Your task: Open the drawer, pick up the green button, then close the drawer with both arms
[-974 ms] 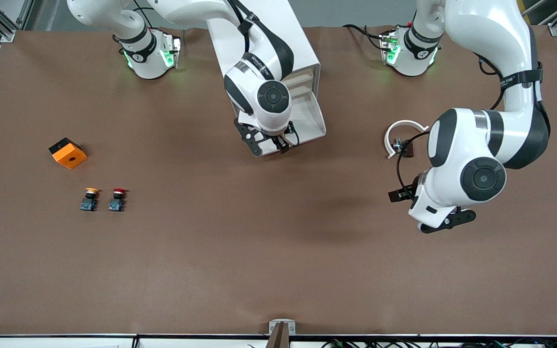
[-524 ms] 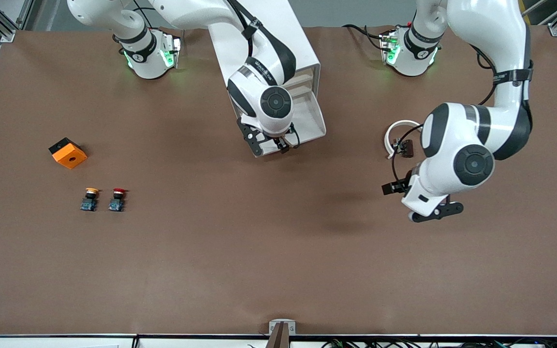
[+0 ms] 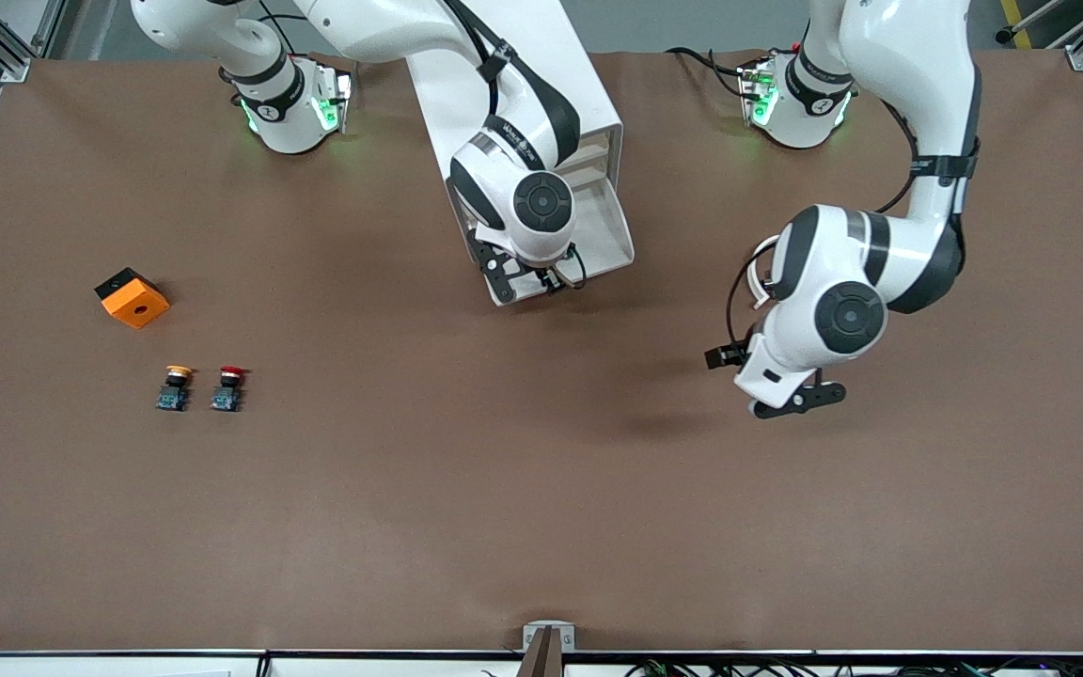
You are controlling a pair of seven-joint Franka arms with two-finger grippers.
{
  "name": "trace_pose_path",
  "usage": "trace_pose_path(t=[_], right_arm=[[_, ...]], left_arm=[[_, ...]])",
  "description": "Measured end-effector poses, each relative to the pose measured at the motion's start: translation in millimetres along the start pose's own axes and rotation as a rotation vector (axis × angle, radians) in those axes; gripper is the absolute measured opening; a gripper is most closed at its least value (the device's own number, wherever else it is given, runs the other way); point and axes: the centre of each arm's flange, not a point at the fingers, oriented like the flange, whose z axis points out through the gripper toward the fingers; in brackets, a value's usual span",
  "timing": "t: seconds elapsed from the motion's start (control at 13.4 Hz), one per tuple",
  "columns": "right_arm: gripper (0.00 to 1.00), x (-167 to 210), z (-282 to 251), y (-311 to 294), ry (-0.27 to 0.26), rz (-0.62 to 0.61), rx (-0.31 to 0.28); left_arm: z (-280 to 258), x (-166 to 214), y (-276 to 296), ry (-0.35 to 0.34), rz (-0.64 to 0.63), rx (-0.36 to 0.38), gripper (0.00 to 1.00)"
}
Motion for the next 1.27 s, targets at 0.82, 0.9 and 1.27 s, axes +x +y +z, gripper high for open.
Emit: trace_pose_path(t=[0.82, 0.9, 1.27], right_arm=[[0.42, -2, -12, -5, -0.008, 0.002, 0.024], [0.42, 1, -21, -7, -0.006, 0.007, 0.012], [0.42, 85, -114, -10, -0.031, -0.047, -0.123]], left_arm=[[70, -64, 101, -0.057, -0.104, -0.028, 1.00], [72, -70, 106, -0.063, -0.110, -0.028, 1.00], [87, -85, 112, -0.096, -0.117, -0.013, 1.00]])
